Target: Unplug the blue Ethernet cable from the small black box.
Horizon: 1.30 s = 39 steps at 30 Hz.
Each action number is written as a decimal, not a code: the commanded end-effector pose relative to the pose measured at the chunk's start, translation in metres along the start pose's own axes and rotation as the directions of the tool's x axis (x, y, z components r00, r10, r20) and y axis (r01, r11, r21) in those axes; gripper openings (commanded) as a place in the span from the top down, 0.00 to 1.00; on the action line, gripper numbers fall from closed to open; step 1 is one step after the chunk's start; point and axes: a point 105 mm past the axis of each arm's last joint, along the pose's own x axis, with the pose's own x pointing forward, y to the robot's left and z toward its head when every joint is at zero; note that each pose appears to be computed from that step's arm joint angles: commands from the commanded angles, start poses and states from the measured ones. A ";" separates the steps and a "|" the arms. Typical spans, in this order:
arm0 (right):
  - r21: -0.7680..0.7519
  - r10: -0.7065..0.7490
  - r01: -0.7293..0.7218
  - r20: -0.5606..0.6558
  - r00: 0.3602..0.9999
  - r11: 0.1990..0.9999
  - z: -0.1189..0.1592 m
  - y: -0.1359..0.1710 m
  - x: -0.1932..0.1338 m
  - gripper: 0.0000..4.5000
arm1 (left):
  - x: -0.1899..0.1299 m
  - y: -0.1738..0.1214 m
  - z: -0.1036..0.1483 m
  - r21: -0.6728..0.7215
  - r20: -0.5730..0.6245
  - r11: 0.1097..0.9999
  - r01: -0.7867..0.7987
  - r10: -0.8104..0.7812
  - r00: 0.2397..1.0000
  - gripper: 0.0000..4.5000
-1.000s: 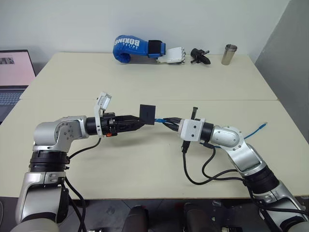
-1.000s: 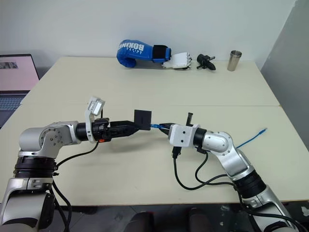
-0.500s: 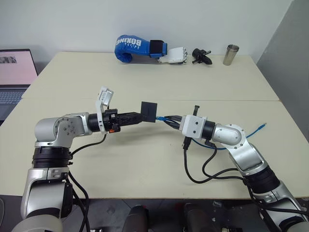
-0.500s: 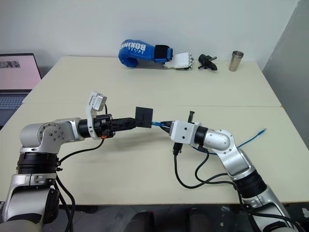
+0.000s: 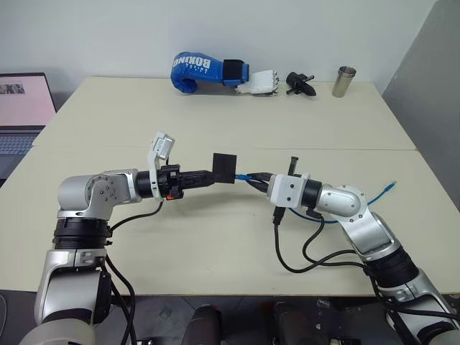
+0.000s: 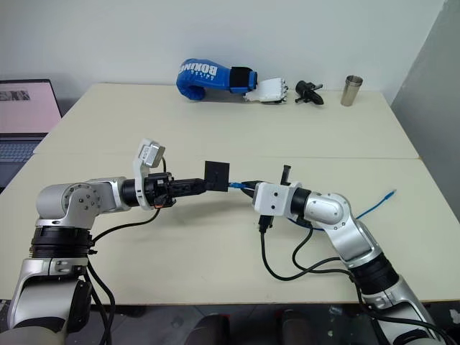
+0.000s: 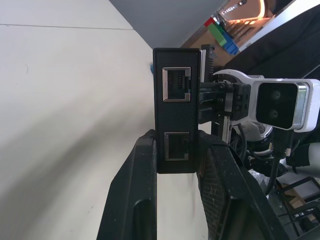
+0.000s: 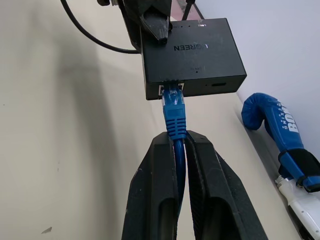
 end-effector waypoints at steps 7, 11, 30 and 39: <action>0.059 0.123 -0.123 0.017 0.992 0.991 0.021 0.009 -0.024 0.56 | 0.003 -0.007 0.001 0.120 -0.056 0.992 0.034 -0.027 0.998 0.83; 0.393 0.073 -0.079 0.032 0.997 0.916 0.022 -0.006 -0.036 0.56 | 0.004 -0.010 -0.005 0.195 -0.122 0.979 0.065 -0.041 0.992 0.83; 0.869 0.147 -0.220 0.171 0.974 0.443 0.034 -0.014 -0.018 0.56 | 0.011 -0.036 0.016 0.400 -0.196 0.898 0.181 -0.109 0.975 0.83; 0.867 0.184 -0.275 0.216 0.959 0.415 0.039 -0.010 -0.015 0.56 | 0.010 -0.035 0.017 0.398 -0.199 0.899 0.183 -0.110 0.974 0.83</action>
